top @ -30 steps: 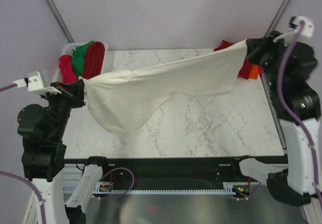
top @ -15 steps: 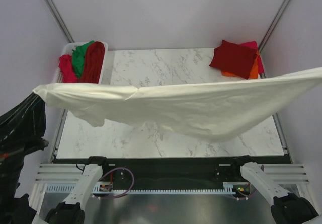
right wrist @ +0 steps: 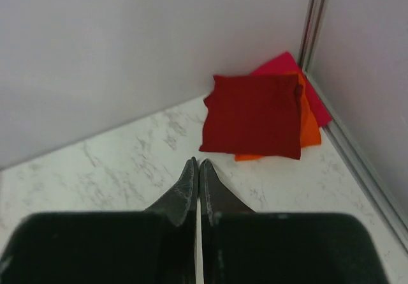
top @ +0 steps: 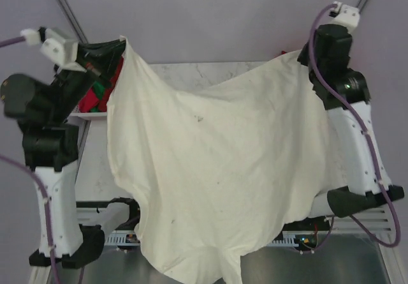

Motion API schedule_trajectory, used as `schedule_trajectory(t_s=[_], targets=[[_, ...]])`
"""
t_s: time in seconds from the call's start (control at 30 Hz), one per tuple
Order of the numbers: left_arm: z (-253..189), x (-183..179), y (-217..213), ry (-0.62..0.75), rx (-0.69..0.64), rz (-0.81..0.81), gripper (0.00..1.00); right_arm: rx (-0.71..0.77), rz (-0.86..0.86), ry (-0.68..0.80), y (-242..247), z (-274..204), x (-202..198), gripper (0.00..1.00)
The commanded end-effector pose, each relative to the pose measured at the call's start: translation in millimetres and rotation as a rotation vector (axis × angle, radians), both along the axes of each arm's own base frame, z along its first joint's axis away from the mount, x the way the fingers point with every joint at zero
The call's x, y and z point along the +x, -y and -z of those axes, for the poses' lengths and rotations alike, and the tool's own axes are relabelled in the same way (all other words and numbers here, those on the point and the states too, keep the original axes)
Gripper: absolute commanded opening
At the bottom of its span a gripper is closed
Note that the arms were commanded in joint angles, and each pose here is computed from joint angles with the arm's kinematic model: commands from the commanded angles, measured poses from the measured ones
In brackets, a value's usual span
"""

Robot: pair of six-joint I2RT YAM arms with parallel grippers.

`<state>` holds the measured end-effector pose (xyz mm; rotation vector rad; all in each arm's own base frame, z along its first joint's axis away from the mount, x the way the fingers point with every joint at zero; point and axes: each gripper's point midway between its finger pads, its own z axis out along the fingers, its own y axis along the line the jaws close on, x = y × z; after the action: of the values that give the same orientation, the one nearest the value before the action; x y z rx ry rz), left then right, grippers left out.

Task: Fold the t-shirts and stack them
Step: Flatten the tshirt out

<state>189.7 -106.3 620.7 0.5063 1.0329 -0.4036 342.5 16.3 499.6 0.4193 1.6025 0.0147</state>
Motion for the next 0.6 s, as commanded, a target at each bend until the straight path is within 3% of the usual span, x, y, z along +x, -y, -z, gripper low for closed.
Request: schedule_trajectory(t_s=[0.0, 0.03, 0.1, 0.13, 0.17, 0.2, 0.23, 0.27, 0.33, 0.37, 0.57], targets=[[41, 111, 6, -0.106, 0.102, -0.005, 0.02, 0.007, 0.058, -0.138, -3, 65, 79, 0.00], [68, 158, 7, -0.183, 0.122, -0.009, 0.02, 0.016, 0.076, -0.156, -1, 77, 93, 0.00], [86, 210, 2, -0.235, 0.130, -0.050, 0.06, 0.029, 0.138, -0.239, 6, 123, 132, 0.00], [135, 271, -2, -0.365, 0.121, -0.061, 0.14, 0.036, 0.140, -0.257, 5, 138, 147, 0.00], [151, 299, -16, -0.418, 0.092, -0.093, 0.21, 0.044, 0.135, -0.261, 7, 143, 162, 0.00], [144, 319, -23, -0.432, 0.031, -0.107, 0.42, 0.029, 0.130, -0.360, 3, 187, 185, 0.09], [211, 371, -35, -0.654, -0.114, -0.100, 0.89, 0.043, 0.088, -0.341, -5, 176, 198, 0.29], [195, 374, -36, -0.653, -0.149, 0.007, 1.00, 0.030, 0.081, -0.370, -7, 186, 206, 0.70], [224, 397, -40, -0.777, -0.271, 0.022, 1.00, 0.004, 0.088, -0.418, -6, 205, 216, 0.93], [237, 406, -43, -0.803, -0.294, -0.014, 1.00, -0.007, 0.089, -0.412, -4, 204, 217, 0.98], [223, 392, -33, -0.758, -0.280, -0.125, 1.00, -0.038, 0.068, -0.384, -1, 193, 211, 0.98]])
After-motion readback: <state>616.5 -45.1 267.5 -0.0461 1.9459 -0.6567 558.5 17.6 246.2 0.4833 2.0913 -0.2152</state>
